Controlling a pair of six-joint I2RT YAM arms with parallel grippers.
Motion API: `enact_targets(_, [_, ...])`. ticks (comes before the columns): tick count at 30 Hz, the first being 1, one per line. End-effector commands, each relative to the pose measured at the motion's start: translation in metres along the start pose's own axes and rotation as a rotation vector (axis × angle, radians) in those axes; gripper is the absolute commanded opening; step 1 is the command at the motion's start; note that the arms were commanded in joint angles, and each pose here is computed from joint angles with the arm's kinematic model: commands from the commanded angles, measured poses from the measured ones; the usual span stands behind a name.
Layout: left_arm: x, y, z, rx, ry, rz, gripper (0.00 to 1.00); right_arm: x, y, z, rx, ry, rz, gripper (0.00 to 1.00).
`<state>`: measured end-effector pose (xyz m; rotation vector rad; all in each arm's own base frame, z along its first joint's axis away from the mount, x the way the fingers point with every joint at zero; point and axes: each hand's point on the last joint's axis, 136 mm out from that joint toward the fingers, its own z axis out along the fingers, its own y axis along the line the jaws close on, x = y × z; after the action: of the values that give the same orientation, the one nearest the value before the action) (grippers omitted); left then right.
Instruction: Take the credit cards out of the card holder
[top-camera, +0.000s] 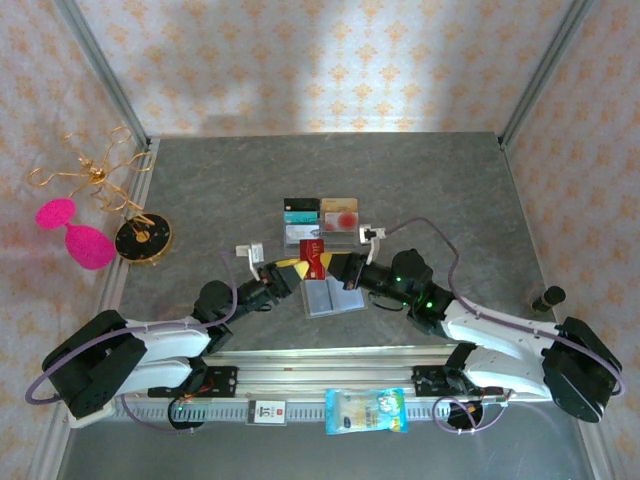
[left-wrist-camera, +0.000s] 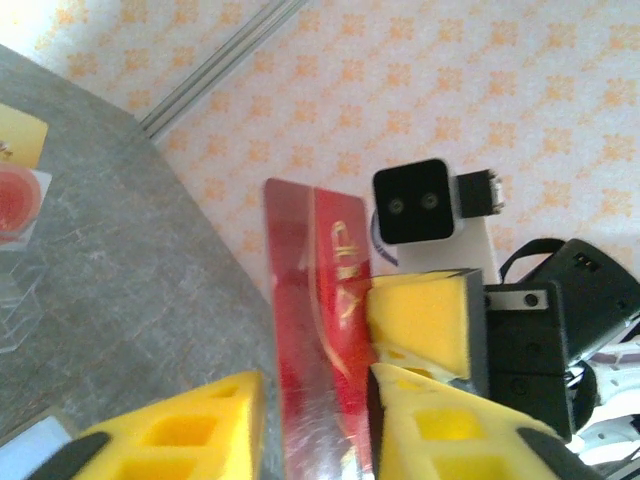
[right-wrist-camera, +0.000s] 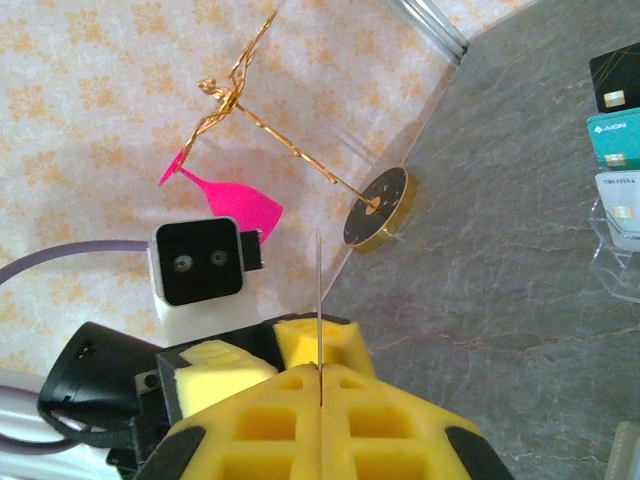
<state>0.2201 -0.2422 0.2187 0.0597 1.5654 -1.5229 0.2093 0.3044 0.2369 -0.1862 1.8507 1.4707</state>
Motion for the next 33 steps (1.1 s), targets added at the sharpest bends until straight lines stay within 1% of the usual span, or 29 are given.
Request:
enact_targets(1, [-0.009, -0.021, -0.003, 0.097, -0.032, 0.006, 0.25, -0.027, 0.017, 0.002, -0.038, -0.113, 0.002, 0.00])
enact_targets(5, [-0.009, -0.021, -0.003, 0.107, -0.035, -0.019, 0.23, -0.030, 0.012, 0.004, -0.016, -0.144, 0.024, 0.00])
enact_targets(10, [-0.008, -0.021, -0.003, 0.127, -0.040, -0.049, 0.21, -0.027, 0.009, 0.006, -0.014, -0.150, 0.052, 0.00])
enact_targets(13, [-0.009, -0.022, -0.002, 0.137, -0.048, -0.061, 0.14, -0.026, 0.007, 0.007, -0.008, -0.150, 0.060, 0.00])
enact_targets(17, [-0.012, -0.020, -0.001, 0.136, -0.059, -0.061, 0.00, -0.022, 0.006, 0.008, 0.000, -0.133, 0.064, 0.00])
enact_targets(21, [-0.018, -0.018, -0.002, 0.132, -0.060, -0.032, 0.00, -0.017, -0.001, 0.006, 0.041, -0.104, 0.039, 0.01])
enact_targets(22, [-0.019, -0.015, -0.001, 0.120, -0.047, -0.021, 0.00, -0.016, -0.003, 0.005, 0.060, -0.098, 0.028, 0.07])
enact_targets(24, [-0.017, -0.005, 0.006, 0.069, 0.016, 0.016, 0.00, -0.017, -0.016, -0.001, 0.131, -0.068, 0.008, 0.17])
enact_targets(25, [-0.010, 0.006, 0.012, 0.016, 0.083, 0.041, 0.00, -0.018, -0.024, -0.006, 0.159, -0.057, 0.004, 0.20])
enact_targets(28, [0.003, 0.025, 0.026, -0.107, 0.258, 0.162, 0.00, -0.027, -0.044, -0.029, 0.218, -0.074, 0.015, 0.21])
enact_targets(30, [0.006, 0.031, 0.032, -0.152, 0.343, 0.256, 0.00, -0.034, -0.054, -0.045, 0.262, -0.104, 0.010, 0.21])
enact_targets(33, [0.002, 0.036, 0.044, -0.207, 0.461, 0.395, 0.00, -0.041, -0.078, -0.065, 0.405, -0.118, 0.009, 0.20])
